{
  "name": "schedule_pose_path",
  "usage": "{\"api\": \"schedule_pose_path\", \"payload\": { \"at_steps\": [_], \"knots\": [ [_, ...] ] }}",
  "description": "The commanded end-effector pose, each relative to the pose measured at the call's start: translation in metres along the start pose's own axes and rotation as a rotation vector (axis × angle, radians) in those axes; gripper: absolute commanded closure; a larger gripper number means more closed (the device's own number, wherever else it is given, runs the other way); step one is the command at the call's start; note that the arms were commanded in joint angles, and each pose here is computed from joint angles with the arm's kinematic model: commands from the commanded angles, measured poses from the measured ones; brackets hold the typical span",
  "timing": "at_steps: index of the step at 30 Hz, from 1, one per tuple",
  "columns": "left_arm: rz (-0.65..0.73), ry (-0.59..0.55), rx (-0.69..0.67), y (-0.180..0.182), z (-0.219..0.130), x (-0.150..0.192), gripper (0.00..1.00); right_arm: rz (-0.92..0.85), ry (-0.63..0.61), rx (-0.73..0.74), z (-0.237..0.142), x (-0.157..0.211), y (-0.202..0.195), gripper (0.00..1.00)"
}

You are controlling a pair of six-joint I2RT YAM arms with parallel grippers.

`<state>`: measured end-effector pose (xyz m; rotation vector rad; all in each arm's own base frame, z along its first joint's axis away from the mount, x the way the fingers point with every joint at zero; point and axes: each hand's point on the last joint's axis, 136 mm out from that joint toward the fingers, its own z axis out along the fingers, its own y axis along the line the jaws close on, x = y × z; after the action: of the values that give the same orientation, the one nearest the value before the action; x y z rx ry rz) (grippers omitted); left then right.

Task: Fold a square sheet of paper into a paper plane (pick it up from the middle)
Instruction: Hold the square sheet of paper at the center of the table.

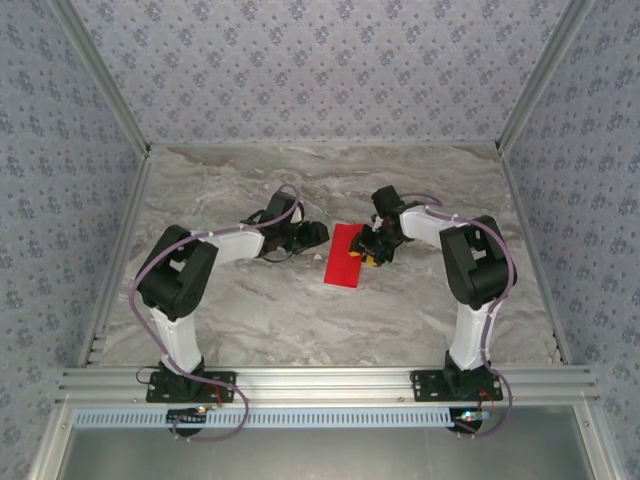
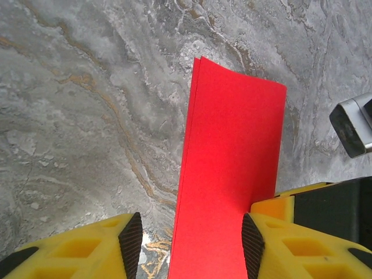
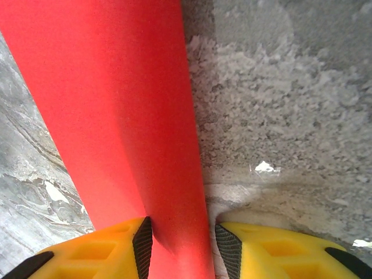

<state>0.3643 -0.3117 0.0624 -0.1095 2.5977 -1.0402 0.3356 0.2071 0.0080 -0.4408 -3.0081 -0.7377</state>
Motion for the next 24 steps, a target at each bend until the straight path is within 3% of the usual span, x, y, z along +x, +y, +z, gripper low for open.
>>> {"api": "schedule_pose_path", "payload": {
  "at_steps": [1,18,24],
  "knots": [
    [0.014,0.008,0.023,-0.010,0.003,-0.005,0.49,0.043,0.074,0.314,0.049,0.023,-0.091,0.57],
    [0.023,0.032,0.034,-0.013,0.007,0.000,0.52,0.034,0.093,0.339,0.053,0.025,-0.096,0.56],
    [0.030,0.078,0.085,-0.022,0.013,0.007,0.59,0.049,0.098,0.346,0.057,0.026,-0.099,0.56]
  ]
}}
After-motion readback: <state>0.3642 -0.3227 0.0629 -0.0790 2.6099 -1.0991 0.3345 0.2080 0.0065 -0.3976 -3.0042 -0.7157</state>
